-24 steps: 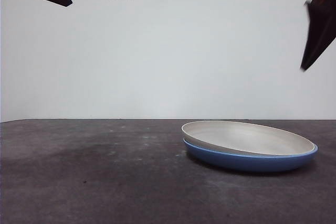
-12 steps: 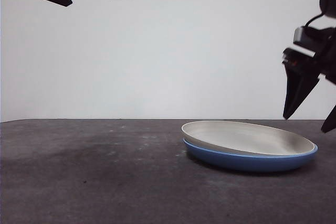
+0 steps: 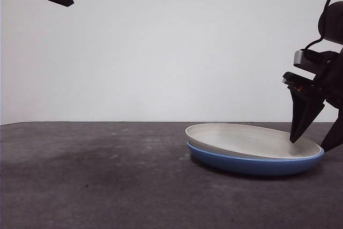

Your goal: Pick up the white plate, put it on the blue plate, put it on desk

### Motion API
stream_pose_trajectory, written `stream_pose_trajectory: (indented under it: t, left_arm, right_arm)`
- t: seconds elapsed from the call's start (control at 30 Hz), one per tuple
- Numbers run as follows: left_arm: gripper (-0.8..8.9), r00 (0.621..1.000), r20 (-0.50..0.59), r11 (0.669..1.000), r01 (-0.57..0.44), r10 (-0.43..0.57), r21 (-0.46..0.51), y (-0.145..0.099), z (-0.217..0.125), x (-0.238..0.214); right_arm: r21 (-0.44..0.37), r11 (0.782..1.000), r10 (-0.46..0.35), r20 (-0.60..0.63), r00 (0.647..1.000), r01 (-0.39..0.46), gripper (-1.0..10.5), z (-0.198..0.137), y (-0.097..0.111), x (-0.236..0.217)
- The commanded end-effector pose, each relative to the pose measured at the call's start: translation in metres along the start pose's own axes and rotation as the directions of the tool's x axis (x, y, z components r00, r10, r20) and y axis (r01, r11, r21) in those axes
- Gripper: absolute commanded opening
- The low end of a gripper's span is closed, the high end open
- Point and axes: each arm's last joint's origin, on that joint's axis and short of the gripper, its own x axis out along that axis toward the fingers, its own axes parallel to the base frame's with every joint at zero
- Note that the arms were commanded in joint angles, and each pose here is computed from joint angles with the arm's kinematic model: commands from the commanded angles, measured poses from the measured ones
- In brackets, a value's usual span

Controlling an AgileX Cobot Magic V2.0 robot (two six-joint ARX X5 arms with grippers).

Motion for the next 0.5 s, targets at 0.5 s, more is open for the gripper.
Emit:
stream_pose_trajectory:
  t: [0.5]
  left_arm:
    - [2.48,1.0,0.01,1.0,0.006,-0.007,0.019,-0.0015,0.0029,-0.0006]
  right_arm:
    - [0.012,1.0,-0.028,-0.012,1.0,0.029,0.1,0.0026,-0.0042,0.0135]
